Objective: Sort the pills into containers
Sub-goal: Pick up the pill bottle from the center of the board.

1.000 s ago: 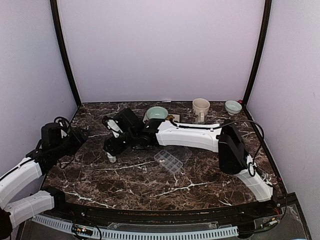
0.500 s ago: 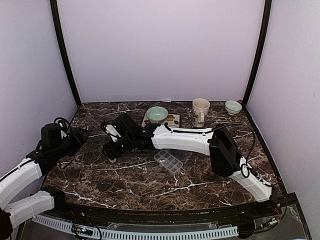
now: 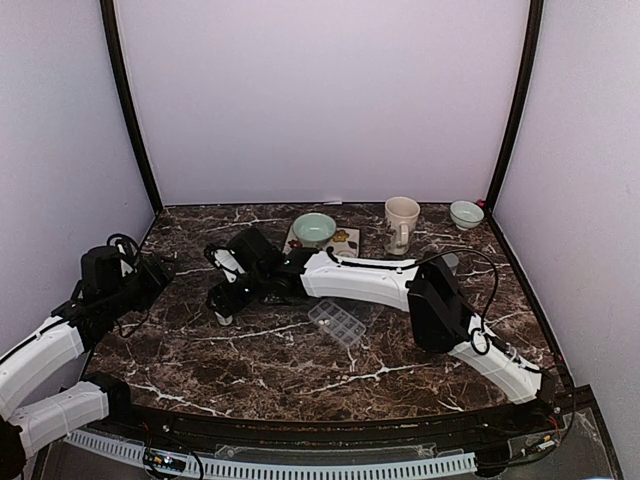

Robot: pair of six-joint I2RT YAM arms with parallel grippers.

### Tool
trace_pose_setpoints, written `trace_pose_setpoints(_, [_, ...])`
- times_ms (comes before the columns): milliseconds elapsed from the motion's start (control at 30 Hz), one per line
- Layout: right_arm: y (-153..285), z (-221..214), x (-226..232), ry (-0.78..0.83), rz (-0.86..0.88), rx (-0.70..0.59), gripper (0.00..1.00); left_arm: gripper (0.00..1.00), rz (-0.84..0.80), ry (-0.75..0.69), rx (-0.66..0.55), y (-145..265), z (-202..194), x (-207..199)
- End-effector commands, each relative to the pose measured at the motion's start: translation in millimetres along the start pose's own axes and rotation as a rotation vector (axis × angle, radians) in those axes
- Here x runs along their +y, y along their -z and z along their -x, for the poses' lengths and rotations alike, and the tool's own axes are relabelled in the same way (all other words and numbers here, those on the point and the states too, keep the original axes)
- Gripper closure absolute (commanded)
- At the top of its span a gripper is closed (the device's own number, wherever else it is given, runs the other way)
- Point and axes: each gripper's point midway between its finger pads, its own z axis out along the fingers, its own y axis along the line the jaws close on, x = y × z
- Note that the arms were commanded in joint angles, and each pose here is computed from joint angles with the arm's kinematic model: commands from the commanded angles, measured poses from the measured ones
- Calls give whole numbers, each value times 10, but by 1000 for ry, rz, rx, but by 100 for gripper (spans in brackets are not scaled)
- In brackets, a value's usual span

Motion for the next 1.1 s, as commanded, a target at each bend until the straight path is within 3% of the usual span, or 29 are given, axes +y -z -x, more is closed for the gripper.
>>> trace_pose_setpoints(0, [-19,95,4,-8,30,-25,26,22,-17,8,-16,-1,41,-18])
trace_pose_setpoints(1067, [-110,-99,91,10,55,30,38,22,-21,23,-10,-34,30,28])
